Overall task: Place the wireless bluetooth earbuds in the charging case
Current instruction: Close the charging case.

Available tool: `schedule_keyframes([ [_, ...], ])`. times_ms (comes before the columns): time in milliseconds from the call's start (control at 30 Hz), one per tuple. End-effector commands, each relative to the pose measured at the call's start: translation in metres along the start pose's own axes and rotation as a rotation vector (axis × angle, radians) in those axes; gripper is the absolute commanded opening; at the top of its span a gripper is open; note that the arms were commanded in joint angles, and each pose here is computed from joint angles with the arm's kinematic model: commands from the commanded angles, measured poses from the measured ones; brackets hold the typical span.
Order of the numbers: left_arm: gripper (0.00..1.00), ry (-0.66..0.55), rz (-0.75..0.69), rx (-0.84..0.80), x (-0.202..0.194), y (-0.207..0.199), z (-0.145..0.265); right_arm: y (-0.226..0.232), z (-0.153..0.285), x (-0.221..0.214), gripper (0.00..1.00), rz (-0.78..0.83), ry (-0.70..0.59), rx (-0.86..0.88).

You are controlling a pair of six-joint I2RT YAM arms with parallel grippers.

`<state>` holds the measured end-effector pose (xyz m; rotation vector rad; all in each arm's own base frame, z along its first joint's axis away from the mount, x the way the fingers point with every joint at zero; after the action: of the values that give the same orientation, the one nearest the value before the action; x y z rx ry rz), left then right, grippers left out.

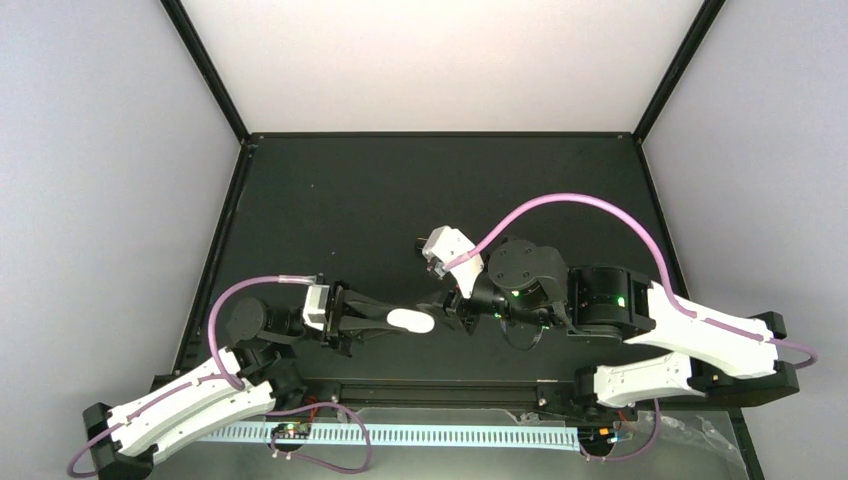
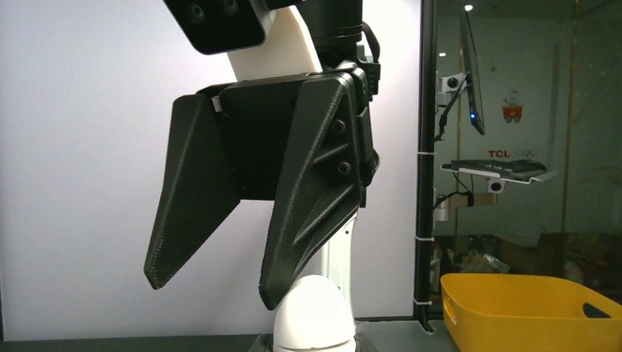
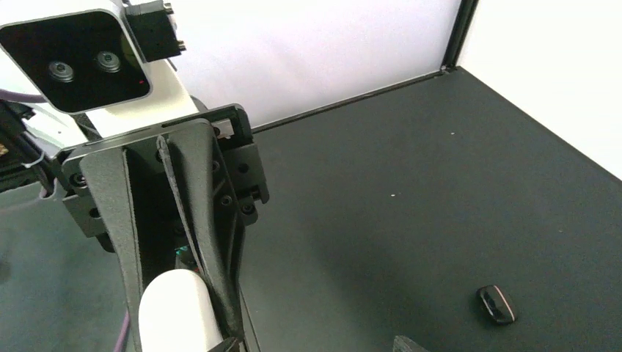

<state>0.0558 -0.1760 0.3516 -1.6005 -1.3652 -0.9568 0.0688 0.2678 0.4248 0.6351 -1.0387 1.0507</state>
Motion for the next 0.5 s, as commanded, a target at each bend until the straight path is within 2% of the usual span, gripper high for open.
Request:
schedule_keyframes([
  [0, 0.02, -0.049, -0.033, -0.014, 0.020, -0.005, -0.004, 0.010, 0.007, 0.005, 0.54, 0.036, -0.025, 0.115],
  [200, 0.01, -0.049, -0.035, 0.023, 0.020, -0.002, -0.004, 0.012, -0.001, -0.001, 0.53, 0.064, 0.023, 0.115],
  [300, 0.02, -0.044, -0.019, 0.100, 0.018, 0.007, -0.003, 0.000, 0.004, 0.001, 0.55, 0.044, -0.001, 0.008],
  [367, 0.01, -0.047, 0.033, 0.180, 0.015, 0.016, -0.002, -0.004, 0.005, 0.000, 0.56, 0.046, -0.011, -0.017],
  [467, 0.01, -0.059, 0.111, 0.249, 0.015, 0.025, -0.003, 0.001, -0.008, -0.011, 0.57, 0.063, 0.056, 0.005],
])
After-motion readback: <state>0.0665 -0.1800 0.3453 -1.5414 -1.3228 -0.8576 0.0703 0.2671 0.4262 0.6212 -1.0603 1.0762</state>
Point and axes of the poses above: each gripper's point midway between its finger pads, its own z axis back along the fingers, its own y axis along the line the jaws close on, x = y × z, the point moved 7 cm from there along z, back along the fingers, and after that the axes turned 6 degrees about z, right-handed, at the moved point
